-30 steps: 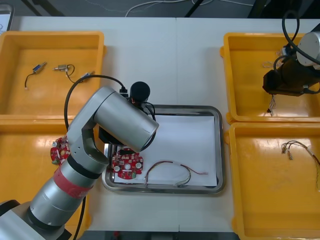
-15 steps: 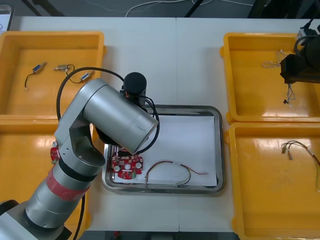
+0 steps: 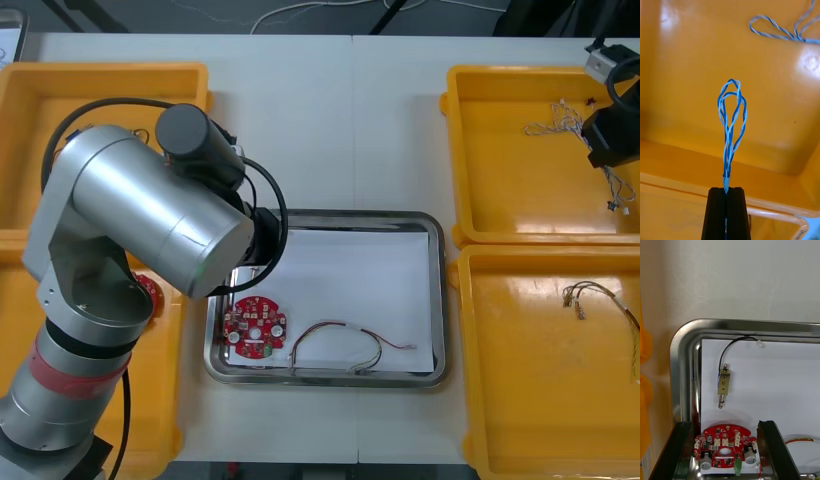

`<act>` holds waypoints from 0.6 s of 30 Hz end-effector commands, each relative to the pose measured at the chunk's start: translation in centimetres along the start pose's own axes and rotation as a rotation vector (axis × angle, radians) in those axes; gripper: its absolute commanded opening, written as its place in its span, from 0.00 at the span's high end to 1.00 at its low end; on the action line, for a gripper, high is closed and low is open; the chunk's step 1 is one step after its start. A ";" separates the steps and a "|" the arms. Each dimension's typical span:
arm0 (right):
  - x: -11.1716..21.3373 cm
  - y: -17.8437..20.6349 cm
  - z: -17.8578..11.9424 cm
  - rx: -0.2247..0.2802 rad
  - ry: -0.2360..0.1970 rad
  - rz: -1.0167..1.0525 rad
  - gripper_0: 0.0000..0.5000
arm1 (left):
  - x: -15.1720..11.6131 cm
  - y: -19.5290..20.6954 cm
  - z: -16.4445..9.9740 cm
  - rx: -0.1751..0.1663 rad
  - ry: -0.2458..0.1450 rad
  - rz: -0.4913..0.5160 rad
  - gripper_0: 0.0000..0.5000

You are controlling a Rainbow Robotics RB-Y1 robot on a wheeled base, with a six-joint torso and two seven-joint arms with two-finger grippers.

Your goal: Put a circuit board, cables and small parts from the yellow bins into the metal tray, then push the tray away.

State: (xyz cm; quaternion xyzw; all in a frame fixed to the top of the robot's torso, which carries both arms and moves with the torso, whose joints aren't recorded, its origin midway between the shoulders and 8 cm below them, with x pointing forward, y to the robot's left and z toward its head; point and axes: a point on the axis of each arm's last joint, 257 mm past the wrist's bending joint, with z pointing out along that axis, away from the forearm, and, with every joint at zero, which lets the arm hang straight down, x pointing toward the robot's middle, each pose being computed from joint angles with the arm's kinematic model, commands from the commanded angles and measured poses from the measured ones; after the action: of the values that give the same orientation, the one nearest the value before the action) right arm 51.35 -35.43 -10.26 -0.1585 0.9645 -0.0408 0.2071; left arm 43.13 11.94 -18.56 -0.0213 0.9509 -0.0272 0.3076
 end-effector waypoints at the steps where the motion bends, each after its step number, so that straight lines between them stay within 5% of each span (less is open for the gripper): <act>1: -2.6 2.1 -2.8 0.012 -0.113 -0.203 1.00 | -2.9 2.3 -2.2 -0.003 -0.074 0.023 0.00; 8: -3.7 7.8 -2.6 -0.003 -0.152 -0.491 1.00 | -4.8 5.2 -3.1 -0.024 -0.096 0.034 0.00; 18: -3.6 15.9 -2.0 -0.025 -0.172 -0.815 1.00 | -8.5 8.1 -6.0 0.007 -0.130 0.058 0.00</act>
State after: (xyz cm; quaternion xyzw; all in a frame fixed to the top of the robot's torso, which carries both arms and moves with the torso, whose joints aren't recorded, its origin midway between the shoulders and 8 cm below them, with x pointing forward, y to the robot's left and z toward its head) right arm 50.19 -22.55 -8.65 -0.4807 0.8343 -0.0945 0.2530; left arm 45.20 19.16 -13.37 -0.0416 0.9427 -0.0434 0.3283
